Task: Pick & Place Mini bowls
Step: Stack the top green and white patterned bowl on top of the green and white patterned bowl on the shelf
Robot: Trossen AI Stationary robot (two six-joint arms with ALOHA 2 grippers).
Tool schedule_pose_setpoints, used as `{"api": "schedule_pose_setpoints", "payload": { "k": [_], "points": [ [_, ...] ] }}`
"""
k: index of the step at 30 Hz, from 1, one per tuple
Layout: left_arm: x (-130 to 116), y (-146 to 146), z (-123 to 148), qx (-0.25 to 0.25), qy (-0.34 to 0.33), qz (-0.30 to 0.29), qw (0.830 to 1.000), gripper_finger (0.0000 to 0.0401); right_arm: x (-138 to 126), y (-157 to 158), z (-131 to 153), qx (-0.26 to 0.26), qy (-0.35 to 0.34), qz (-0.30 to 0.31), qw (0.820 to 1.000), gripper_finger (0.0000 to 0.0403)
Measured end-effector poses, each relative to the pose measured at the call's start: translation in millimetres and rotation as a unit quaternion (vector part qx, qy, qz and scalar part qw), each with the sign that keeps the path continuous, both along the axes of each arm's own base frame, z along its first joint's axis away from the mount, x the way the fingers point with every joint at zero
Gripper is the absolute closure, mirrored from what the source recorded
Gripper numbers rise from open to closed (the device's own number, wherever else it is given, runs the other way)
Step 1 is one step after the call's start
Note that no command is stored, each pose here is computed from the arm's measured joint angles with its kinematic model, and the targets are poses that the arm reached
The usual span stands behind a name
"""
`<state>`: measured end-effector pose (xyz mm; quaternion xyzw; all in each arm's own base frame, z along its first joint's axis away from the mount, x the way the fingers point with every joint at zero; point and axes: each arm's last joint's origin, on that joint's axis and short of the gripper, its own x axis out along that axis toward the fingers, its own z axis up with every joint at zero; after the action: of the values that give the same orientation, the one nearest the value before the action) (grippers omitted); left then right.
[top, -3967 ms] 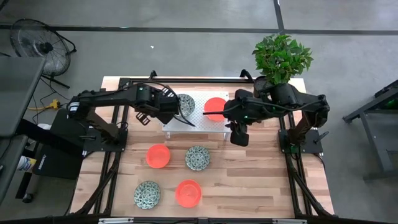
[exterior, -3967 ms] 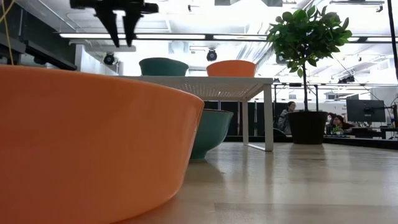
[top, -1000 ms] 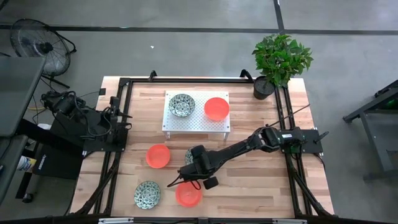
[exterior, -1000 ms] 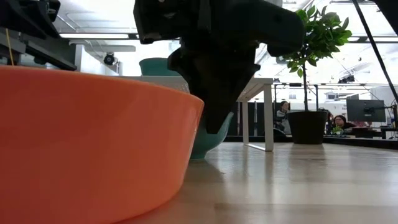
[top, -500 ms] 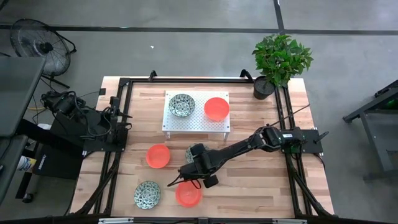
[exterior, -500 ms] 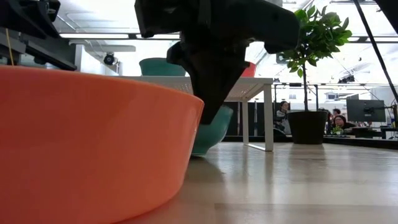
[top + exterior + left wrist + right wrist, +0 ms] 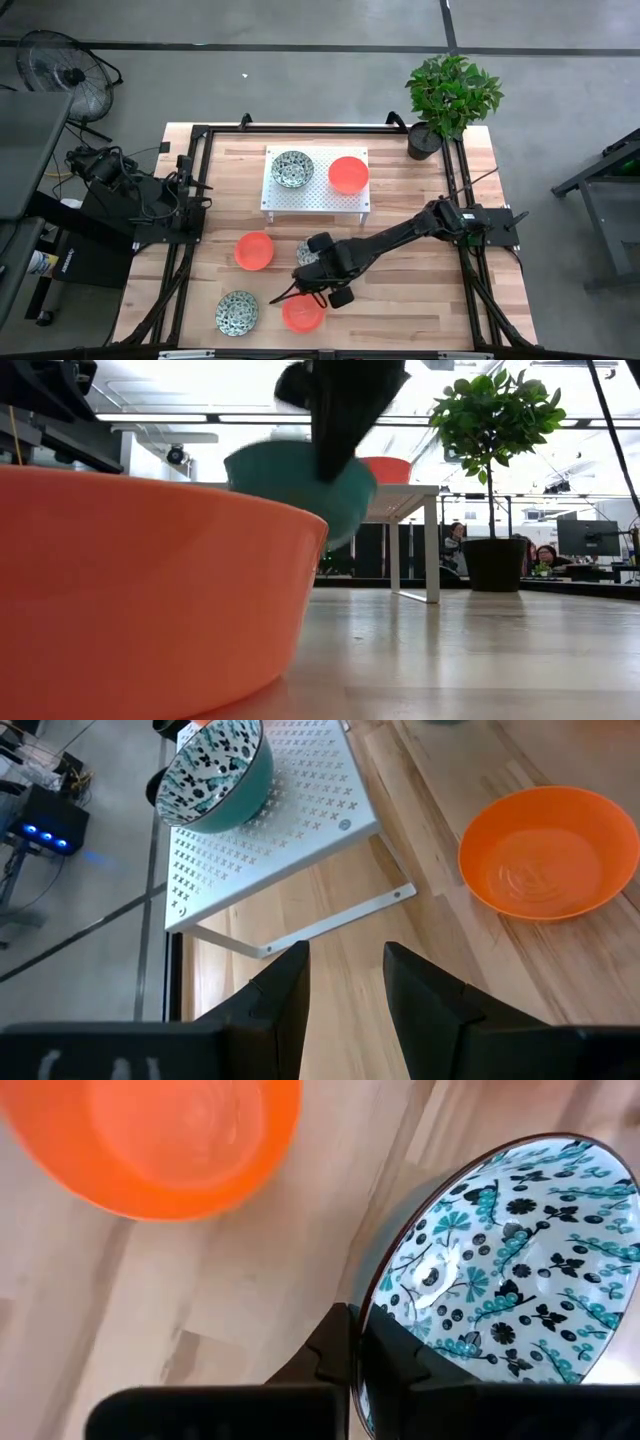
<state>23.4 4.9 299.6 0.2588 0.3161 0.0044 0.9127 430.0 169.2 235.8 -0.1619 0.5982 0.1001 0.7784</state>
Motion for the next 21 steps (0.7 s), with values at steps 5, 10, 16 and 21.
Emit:
{"api": "schedule_pose_setpoints", "payload": {
  "k": [5,10,16,21],
  "points": [
    [0,0,0,0.000,0.000,0.000,1.000,0.0277,-10,2,28,-0.009,-0.044,-0.003,0.999,0.0401],
    [0,0,0,0.000,0.000,0.000,1.000,0.0277,-16,-4,54,-0.012,-0.086,-0.004,0.996,0.0402],
    [0,0,0,0.000,0.000,0.000,1.000,0.0277,-22,-23,82,-0.022,-0.124,-0.009,0.992,0.0402],
    [0,0,0,0.000,0.000,0.000,1.000,0.0277,-25,-43,100,-0.029,-0.146,-0.006,0.989,0.0402]
  ]
}}
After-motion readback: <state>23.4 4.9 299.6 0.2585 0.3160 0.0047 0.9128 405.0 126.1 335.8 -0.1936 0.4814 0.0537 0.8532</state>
